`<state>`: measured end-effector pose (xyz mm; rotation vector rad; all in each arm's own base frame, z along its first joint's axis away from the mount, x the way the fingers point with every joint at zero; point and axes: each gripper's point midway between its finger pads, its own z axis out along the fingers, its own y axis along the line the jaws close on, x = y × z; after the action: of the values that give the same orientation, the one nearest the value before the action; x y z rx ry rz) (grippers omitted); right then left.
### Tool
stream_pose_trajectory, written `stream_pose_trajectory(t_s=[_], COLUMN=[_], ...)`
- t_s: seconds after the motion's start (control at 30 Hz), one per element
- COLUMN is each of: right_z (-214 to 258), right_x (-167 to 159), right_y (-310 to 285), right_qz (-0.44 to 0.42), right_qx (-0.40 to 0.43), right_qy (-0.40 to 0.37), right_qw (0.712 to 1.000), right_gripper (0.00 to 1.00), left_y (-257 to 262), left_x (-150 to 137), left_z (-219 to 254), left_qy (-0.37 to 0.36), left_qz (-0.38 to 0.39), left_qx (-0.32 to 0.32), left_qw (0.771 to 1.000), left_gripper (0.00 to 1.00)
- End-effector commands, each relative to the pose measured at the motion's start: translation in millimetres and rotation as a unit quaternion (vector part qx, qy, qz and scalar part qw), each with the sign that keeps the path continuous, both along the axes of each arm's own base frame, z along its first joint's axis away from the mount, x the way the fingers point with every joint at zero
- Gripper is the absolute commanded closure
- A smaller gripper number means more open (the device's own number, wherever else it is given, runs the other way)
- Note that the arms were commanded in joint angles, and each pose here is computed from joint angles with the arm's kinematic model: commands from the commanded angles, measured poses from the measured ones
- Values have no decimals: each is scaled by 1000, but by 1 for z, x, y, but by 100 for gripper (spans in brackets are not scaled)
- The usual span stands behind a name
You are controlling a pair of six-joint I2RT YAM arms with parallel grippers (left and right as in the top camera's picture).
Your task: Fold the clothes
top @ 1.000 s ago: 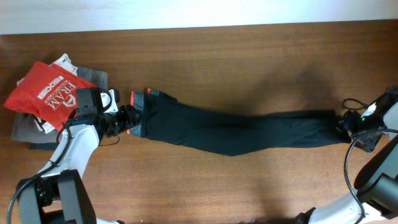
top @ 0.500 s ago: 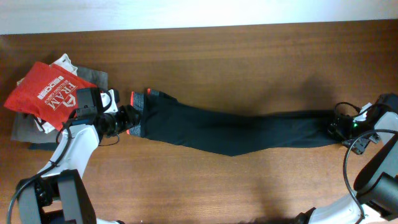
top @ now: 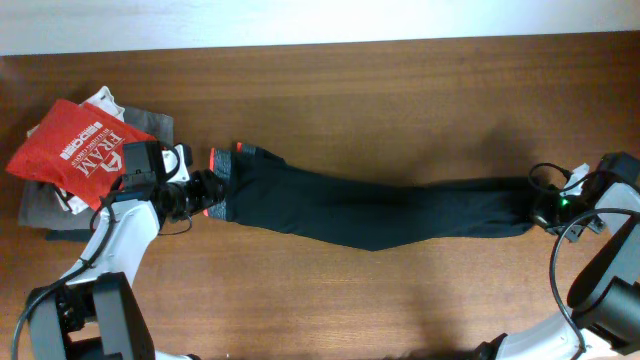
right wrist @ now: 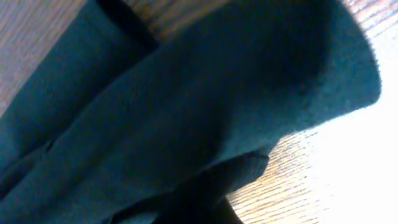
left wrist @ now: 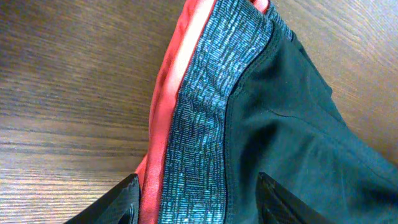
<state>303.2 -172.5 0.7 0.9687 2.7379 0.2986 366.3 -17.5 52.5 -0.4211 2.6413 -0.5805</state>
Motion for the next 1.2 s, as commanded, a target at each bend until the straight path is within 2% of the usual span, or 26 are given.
stream_pose_trajectory(t_s=[0.0, 0.13, 0.3, 0.4, 0.47, 0.5, 0.53, 0.77, 0.97, 1.17], right_z=[1, 22, 55, 72, 82, 86, 91, 93, 92, 91], right_x=[0, -6, -7, -3, 6, 12, 17, 41, 49, 48], right_y=[-12, -51, -87, -91, -82, -74, -64, 35, 136, 222], right_qz=[-7, -41, -82, -82, -66, -45, -22, 128, 250, 325], right_qx=[-23, -76, -102, -102, -95, -88, -86, -66, -58, -61], right_qy=[10, 35, 34, 30, 24, 20, 20, 59, 81, 80], right_qw=[1000, 996, 991, 991, 993, 995, 996, 988, 963, 940], right_gripper=[96, 96, 96, 96, 96, 96, 96, 96, 96, 96], left_y=[-2, -2, -1, 0, 0, 1, 1, 0, -1, -1], left_x=[4, 4, 9, 11, 14, 15, 15, 8, 4, 3], left_z=[2, 2, 8, 14, 17, 19, 19, 15, 14, 13], left_qy=[-5, -5, -13, -13, -16, -18, -18, 0, 8, 12], left_qz=[-12, -11, -11, -10, -10, -10, -10, -10, -10, -10], left_qx=[2, 2, 4, 4, 4, 4, 4, 2, 1, 0], left_qw=[1000, 1000, 1000, 1000, 1000, 1000, 1000, 1000, 1000, 1000], left_gripper=[45, 44, 34, 18, 13, 4, 1, 1, 1, 1])
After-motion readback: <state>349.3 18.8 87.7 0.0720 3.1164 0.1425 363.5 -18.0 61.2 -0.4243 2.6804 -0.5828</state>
